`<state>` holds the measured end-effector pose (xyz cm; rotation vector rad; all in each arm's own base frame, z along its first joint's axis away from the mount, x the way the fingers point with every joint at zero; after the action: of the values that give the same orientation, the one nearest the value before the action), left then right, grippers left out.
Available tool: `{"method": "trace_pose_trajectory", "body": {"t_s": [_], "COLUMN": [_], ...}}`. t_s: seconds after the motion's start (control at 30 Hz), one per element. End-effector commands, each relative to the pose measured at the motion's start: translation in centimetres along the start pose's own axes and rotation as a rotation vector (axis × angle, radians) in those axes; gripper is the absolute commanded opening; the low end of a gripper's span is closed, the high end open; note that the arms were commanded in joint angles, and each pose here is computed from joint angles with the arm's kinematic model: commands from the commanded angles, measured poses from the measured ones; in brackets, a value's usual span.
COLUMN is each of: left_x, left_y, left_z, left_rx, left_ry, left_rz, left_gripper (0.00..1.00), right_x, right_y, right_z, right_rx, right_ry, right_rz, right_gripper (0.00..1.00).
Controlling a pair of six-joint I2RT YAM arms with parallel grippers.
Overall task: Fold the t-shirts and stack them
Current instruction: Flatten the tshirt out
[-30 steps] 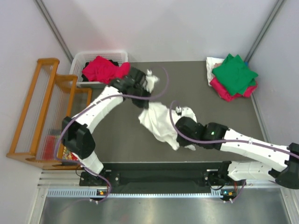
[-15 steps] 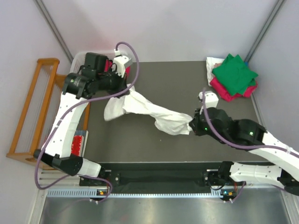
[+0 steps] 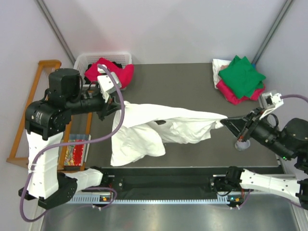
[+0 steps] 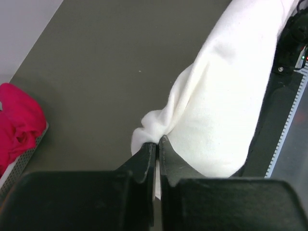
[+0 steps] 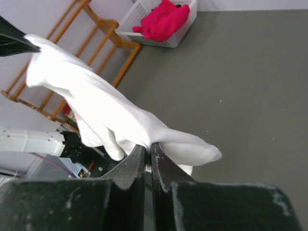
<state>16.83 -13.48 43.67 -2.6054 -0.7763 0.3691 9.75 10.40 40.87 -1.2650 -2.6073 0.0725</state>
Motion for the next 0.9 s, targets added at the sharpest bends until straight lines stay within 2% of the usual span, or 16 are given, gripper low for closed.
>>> {"method": "trace_pose_trajectory", "body": {"t_s": [0.0,0.1,0.13,0.17,0.23,0.33,0.43,0.57,0.63,0.67,0.7,0.77,0.87], "left_x": [-1.6,-2.8,-3.1,-3.0,-2.6,-0.7,1.0,1.8,-0.4,-0.8,-3.6,-5.0,-5.6], "left_y": [-0.8,-0.9,-0.8,0.2,2.0,6.6,9.7,12.7,14.0,14.9,15.4,15.9,16.4], "left_z": [2.7,2.6,2.7,3.3,3.9,8.4,11.4,11.9,12.3,13.6,14.8,17.1,19.0], "left_rx": [0.099,0.072,0.073,0.096,0.111,0.264,0.371,0.42,0.49,0.57,0.649,0.761,0.802], "left_ry": [0.02,0.044,0.041,0.005,-0.046,-0.196,-0.246,-0.285,-0.221,-0.183,-0.104,-0.058,-0.008], "left_rz": [0.088,0.163,0.187,0.218,0.27,0.315,0.332,0.394,0.443,0.411,0.46,0.474,0.462], "left_gripper": [0.12,0.32,0.47,0.54,0.59,0.53,0.46,0.44,0.45,0.45,0.46,0.46,0.43], "right_x": [1.0,0.8,0.5,0.4,0.3,0.0,-0.5,-0.3,-0.7,-0.8,-2.2,-2.8,-5.9], "right_y": [-1.0,-1.6,-1.3,-0.8,0.9,3.5,6.2,9.9,11.2,12.2,12.8,14.0,15.4], "right_z": [-3.8,-5.5,-5.6,-5.4,-4.3,-2.4,-0.3,2.2,3.1,3.5,3.7,4.7,5.8], "right_rx": [-0.103,-0.149,-0.15,-0.144,-0.132,-0.118,-0.074,0.004,0.038,0.056,0.07,0.114,0.161], "right_ry": [-0.038,-0.058,-0.066,-0.074,-0.079,-0.084,-0.129,-0.191,-0.202,-0.202,-0.191,-0.164,-0.134], "right_rz": [-0.072,-0.065,-0.04,-0.022,0.021,0.093,0.178,0.243,0.265,0.273,0.317,0.283,0.337], "right_gripper": [0.0,0.0,0.0,0.0,0.0,0.0,0.0,0.0,0.0,0.0,0.0,0.0,0.0]}}
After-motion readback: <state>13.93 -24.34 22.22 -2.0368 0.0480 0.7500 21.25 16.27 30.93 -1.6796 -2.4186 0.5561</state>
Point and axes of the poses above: each gripper's point midway between its finger pads, its own y axis out along the fingers, its own x axis along the line the jaws close on, z = x × y, the point moved 3 cm from there along -y, back along the fingers, and after that the axes turned 14 degrees about -y, right-handed, at the moved point
